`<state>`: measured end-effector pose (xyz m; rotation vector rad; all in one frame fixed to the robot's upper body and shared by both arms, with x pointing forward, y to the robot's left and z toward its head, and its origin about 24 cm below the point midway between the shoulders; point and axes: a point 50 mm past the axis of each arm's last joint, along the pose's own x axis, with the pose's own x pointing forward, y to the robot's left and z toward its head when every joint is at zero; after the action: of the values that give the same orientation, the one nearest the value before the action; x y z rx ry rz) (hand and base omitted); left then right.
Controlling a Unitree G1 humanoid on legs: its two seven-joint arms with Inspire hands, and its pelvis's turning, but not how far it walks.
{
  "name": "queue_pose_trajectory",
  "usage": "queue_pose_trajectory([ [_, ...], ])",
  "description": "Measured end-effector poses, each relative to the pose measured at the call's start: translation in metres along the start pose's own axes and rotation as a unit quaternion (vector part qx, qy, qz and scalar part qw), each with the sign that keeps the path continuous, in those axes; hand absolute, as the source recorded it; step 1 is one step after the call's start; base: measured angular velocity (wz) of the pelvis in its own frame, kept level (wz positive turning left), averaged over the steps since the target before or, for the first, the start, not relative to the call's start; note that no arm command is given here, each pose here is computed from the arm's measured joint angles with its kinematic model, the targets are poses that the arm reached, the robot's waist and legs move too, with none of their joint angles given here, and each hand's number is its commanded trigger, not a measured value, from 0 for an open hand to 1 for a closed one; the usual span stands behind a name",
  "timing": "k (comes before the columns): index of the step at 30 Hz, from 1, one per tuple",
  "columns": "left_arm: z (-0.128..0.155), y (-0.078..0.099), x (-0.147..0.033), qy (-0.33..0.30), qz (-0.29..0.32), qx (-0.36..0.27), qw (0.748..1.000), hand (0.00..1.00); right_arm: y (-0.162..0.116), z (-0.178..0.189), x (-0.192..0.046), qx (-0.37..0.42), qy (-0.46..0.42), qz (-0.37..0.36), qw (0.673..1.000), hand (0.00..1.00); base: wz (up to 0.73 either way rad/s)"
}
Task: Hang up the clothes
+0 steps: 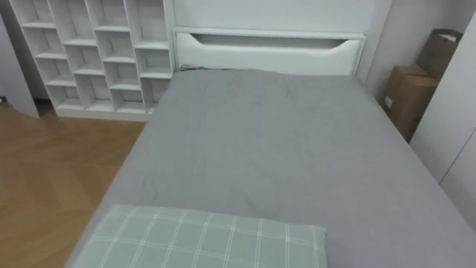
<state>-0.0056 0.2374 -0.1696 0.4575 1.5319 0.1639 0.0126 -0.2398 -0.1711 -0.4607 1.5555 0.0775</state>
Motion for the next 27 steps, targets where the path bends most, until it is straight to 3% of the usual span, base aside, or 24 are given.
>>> queue_pose_trajectory([
  [27,-0.001,-0.013,-0.002,0.044,-0.102,0.05,0.993,0.0,0.022,-0.022,-0.002,0.007,0.072,0.048,0.996,0.0,-0.07],
])
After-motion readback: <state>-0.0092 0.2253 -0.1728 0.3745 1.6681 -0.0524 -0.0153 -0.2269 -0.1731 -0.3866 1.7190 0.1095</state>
